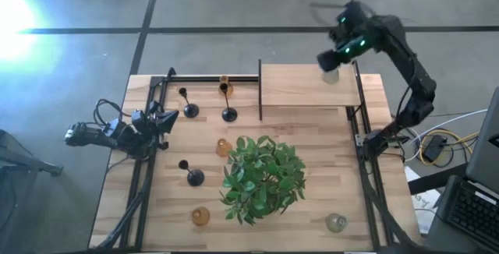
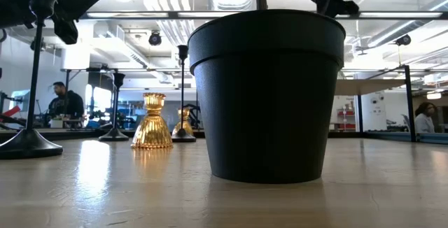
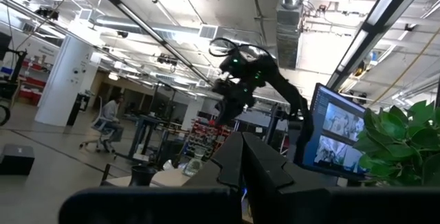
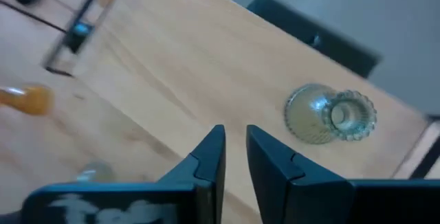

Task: Pick & Place candle stick holders
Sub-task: Put the middle transparent glass candle holder on the shelf

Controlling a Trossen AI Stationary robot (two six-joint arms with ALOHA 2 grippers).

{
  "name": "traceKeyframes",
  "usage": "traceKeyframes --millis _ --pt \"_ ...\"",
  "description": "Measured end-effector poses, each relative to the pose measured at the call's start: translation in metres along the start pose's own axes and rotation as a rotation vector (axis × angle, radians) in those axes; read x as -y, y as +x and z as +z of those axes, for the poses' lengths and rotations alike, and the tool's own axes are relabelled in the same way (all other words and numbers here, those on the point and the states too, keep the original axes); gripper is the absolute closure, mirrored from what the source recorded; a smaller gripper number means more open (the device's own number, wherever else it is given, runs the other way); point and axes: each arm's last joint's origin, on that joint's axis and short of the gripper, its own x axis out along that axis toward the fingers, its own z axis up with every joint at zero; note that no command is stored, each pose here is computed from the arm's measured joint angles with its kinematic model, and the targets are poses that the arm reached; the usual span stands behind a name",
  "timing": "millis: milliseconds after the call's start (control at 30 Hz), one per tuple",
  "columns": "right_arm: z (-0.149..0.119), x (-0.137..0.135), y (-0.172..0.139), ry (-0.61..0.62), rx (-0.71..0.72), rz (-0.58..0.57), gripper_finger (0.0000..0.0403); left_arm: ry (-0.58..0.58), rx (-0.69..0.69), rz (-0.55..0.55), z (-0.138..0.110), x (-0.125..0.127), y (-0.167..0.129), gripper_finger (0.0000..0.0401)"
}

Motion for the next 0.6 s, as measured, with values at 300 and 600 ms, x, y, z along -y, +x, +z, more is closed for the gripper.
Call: traceKeyframes --millis 300,600 --pt "-0.041 -0.047 0.05 -0.063 0.358 0.028 0.0385 0.001 0.0 0.004 0.0 0.0 0.0 0.0389" --pt "-0.103 -0.034 0.106 0.073 0.615 -0.027 0.0394 0.011 0.001 0.04 0.0 -0.001 0.0 0.0389"
